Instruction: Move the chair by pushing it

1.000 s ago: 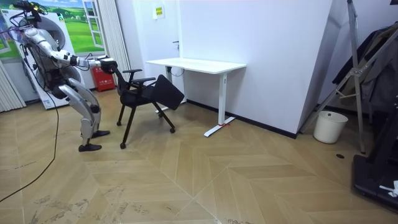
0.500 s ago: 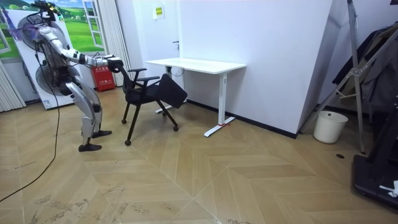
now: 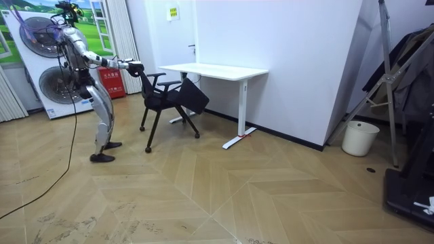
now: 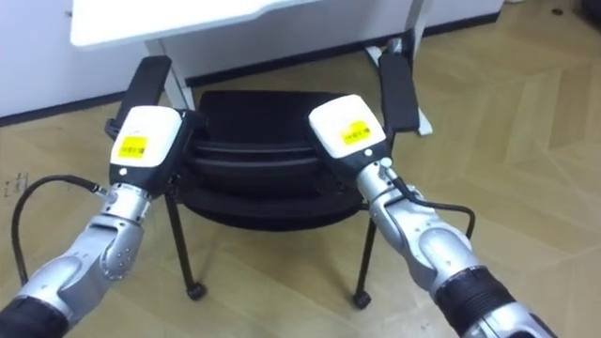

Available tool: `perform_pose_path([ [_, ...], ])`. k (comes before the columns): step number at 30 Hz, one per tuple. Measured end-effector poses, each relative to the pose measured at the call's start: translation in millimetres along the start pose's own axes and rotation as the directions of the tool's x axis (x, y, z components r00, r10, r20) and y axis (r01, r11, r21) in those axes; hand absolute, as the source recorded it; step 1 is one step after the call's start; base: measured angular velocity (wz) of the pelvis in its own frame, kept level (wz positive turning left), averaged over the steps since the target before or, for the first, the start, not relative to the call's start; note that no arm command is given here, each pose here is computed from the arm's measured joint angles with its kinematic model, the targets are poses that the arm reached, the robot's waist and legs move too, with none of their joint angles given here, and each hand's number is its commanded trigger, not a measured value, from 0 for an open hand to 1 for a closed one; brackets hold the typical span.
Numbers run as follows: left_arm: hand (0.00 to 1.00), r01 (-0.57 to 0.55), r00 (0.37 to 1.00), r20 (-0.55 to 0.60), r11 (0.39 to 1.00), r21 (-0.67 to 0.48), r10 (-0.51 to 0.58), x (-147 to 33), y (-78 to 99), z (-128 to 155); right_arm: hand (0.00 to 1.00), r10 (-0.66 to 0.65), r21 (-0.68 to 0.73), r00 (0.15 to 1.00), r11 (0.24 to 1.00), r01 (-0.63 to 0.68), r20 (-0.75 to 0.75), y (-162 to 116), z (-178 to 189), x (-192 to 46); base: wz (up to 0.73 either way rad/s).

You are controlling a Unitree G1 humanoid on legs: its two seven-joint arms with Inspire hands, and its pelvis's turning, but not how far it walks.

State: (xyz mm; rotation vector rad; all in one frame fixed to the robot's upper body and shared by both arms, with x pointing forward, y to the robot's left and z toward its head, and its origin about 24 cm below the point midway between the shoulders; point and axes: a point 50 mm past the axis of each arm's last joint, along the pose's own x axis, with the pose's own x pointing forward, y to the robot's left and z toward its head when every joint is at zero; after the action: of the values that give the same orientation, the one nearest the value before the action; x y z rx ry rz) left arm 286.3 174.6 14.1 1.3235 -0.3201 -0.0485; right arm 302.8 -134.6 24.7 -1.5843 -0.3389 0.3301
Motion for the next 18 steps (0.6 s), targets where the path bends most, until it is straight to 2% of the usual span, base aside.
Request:
perform_pose_path([
  [6, 1.00, 0.026, 1.000, 0.004, 1.000, 0.015, -0.026, -3.3, -0.8, 0, 1.00, 0.024, 0.023, 1.000, 0.999, -0.024, 0.001, 5, 3, -3, 0.46],
  [18, 1.00, 0.098, 0.995, -0.021, 0.994, 0.048, -0.098, -14.5, 0.6, -2, 1.00, 0.123, 0.032, 0.992, 0.992, -0.124, 0.026, 10, 9, -5, 0.04],
])
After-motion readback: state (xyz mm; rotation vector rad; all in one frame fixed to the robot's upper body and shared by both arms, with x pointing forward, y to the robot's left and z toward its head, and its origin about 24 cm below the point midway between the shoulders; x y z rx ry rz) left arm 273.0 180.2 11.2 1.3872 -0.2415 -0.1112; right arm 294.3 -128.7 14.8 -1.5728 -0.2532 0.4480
